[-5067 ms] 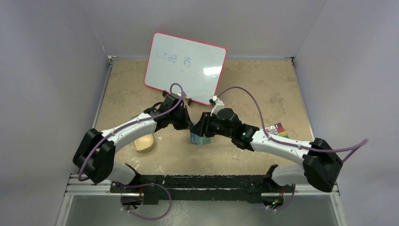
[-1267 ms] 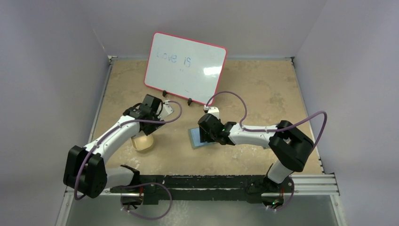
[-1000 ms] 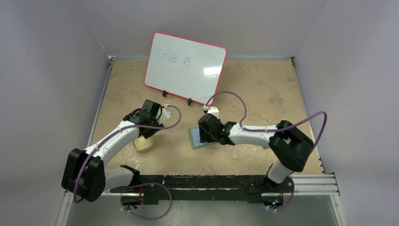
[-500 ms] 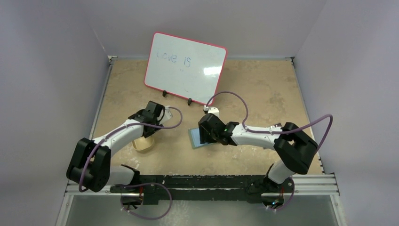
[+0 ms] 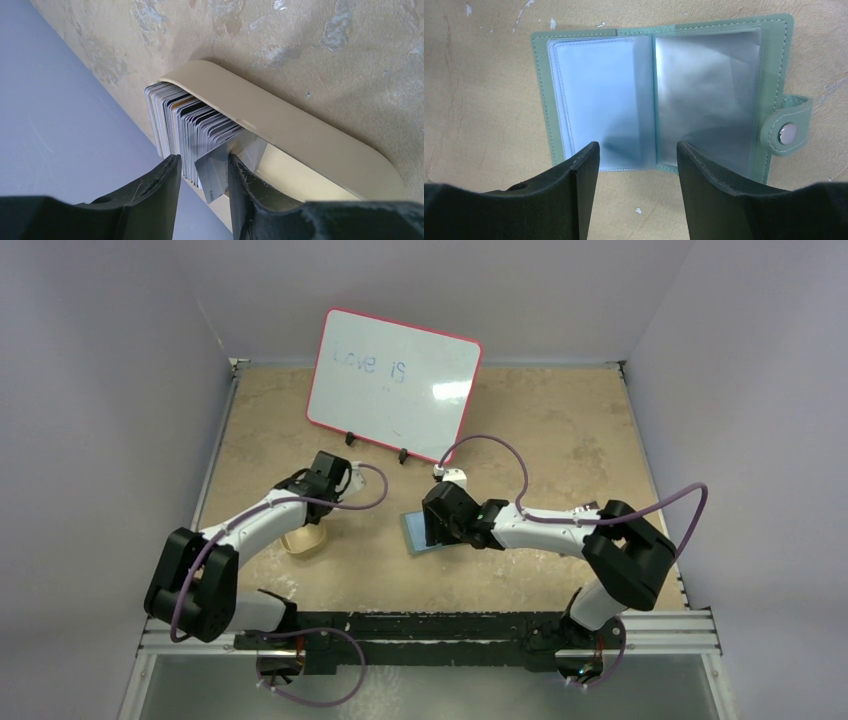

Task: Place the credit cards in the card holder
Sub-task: Pick up the credit card from the storage box.

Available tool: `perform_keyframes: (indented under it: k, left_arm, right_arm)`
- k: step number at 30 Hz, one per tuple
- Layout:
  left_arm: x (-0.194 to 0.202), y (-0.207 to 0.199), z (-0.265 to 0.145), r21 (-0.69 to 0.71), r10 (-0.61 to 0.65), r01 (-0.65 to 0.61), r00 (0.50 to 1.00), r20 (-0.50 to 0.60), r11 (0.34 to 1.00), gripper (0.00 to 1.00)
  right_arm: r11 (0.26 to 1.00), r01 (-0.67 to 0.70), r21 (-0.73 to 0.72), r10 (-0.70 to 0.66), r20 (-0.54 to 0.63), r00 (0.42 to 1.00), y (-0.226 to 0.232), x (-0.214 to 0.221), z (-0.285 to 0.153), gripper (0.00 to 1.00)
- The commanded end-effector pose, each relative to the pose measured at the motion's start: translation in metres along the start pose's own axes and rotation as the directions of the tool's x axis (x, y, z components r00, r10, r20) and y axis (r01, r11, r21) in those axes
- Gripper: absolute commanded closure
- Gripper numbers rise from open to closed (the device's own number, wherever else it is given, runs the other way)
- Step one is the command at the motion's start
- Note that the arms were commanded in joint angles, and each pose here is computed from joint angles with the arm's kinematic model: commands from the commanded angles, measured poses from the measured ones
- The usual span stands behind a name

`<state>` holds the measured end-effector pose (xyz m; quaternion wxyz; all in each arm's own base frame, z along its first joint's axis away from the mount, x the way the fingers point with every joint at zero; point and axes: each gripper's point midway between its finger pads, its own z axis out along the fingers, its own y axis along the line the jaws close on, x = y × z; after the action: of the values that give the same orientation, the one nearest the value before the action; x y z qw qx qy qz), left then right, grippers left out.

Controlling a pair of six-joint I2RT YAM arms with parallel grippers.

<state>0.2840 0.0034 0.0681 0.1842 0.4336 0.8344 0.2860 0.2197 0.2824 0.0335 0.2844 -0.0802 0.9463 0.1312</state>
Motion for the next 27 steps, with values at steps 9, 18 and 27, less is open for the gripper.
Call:
perform_keyframes:
  k: [9,18,27]
  left_arm:
    - [-0.014,0.025,-0.014,-0.024,-0.044,0.045,0.999,0.009,0.999,0.75]
    - [-0.012,0.017,-0.037,0.101,-0.108,0.109,0.994,-0.014,0.989,1.00]
    - [-0.039,0.047,-0.087,0.131,-0.282,0.263,0.945,0.163,0.956,1.00]
  right_arm:
    - [1.000,0.000,-0.020,0.000,0.008,1.000,0.006,-0.004,-0.003,0.39]
    - [1.000,0.013,-0.023,-0.013,0.005,1.000,0.008,-0.005,-0.002,0.39]
    - [0.997,0.000,-0.082,0.000,0.002,1.000,0.018,-0.005,-0.006,0.39]
